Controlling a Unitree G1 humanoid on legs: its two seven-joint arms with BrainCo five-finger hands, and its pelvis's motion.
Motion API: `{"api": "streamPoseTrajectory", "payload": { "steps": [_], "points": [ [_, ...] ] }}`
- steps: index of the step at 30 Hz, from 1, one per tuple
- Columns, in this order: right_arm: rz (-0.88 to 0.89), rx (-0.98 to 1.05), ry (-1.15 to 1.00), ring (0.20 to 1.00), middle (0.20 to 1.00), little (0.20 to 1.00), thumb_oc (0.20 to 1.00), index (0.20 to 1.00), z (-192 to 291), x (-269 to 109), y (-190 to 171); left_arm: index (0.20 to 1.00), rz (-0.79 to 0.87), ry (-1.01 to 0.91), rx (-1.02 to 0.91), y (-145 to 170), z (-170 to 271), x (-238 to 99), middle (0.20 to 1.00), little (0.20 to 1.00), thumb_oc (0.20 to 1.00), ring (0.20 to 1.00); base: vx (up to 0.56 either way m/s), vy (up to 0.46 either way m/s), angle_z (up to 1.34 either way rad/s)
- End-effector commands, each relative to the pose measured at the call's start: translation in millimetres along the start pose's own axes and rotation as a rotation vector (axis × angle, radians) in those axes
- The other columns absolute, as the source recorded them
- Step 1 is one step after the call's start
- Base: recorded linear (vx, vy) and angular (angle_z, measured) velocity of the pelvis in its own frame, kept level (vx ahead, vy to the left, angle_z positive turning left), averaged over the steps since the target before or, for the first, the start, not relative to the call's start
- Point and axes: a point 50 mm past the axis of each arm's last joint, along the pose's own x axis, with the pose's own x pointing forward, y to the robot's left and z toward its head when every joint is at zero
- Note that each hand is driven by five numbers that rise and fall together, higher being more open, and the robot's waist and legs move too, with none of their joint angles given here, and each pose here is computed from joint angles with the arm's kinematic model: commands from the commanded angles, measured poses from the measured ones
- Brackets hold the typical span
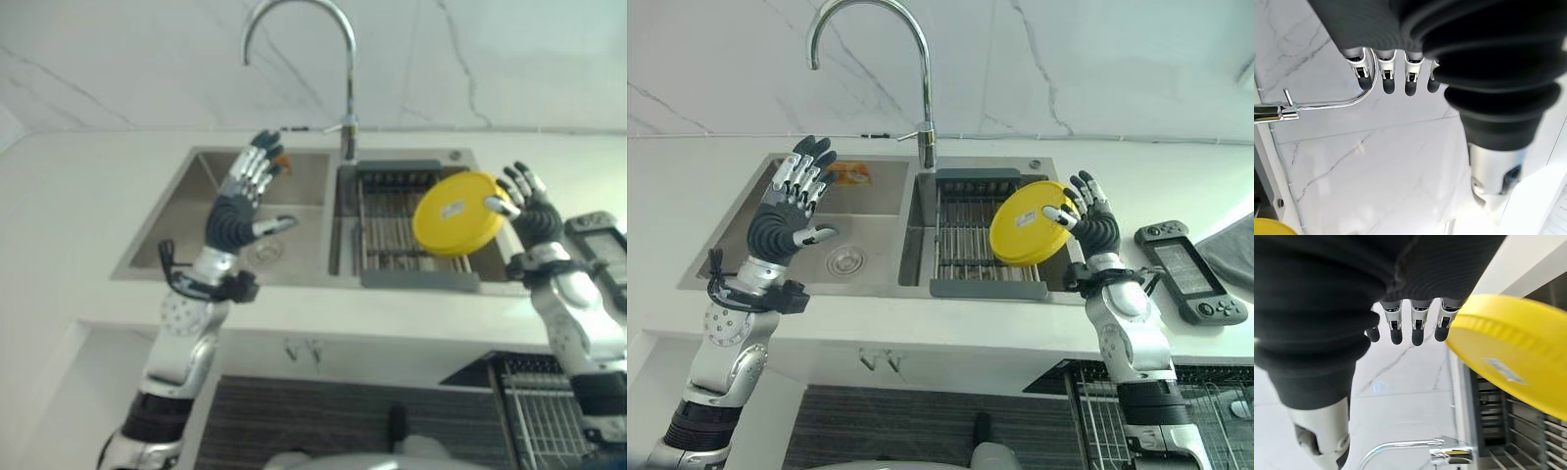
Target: Place the dishes in the dishwasher.
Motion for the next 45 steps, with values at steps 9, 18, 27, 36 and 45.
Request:
{"api": "streamPoseTrajectory", "payload": {
  "steps": [9, 18, 27, 36, 45],
  "points": [
    [-0.085, 0.060, -0.172, 1.000, 1.000, 1.000, 1.000, 1.000, 34.0, 16.0, -13.0, 1.000, -0.044, -0.030, 0.075, 6.0, 7.8, 4.2, 1.000, 1.000, 1.000, 1.000, 0.00, 0.000, 0.00],
    [-0.154, 0.079, -0.170, 1.000, 1.000, 1.000, 1.000, 1.000, 35.7, 18.7, -25.6, 1.000, -0.040, -0.019, 0.069, 6.1, 5.1, 4.8, 1.000, 1.000, 1.000, 1.000, 0.00, 0.000, 0.00],
    [-0.237, 0.174, 0.007, 1.000, 1.000, 1.000, 1.000, 1.000, 6.2, 25.8, -43.2, 1.000, -0.049, -0.005, 0.063, 3.8, 1.8, 9.0, 1.000, 1.000, 1.000, 1.000, 0.00, 0.000, 0.00],
    [-0.259, 0.303, 0.171, 1.000, 1.000, 1.000, 1.000, 1.000, -20.5, 27.8, -51.3, 1.000, -0.052, 0.010, 0.069, 5.9, 0.1, 11.3, 1.000, 1.000, 1.000, 1.000, 0.00, 0.000, 0.00],
    [-0.208, 0.352, 0.219, 1.000, 1.000, 1.000, 1.000, 1.000, -27.1, 30.1, -46.9, 1.000, -0.055, 0.018, 0.075, 6.6, 0.1, 12.7, 1.000, 1.000, 1.000, 1.000, 0.00, 0.000, 0.00]
  ]
}}
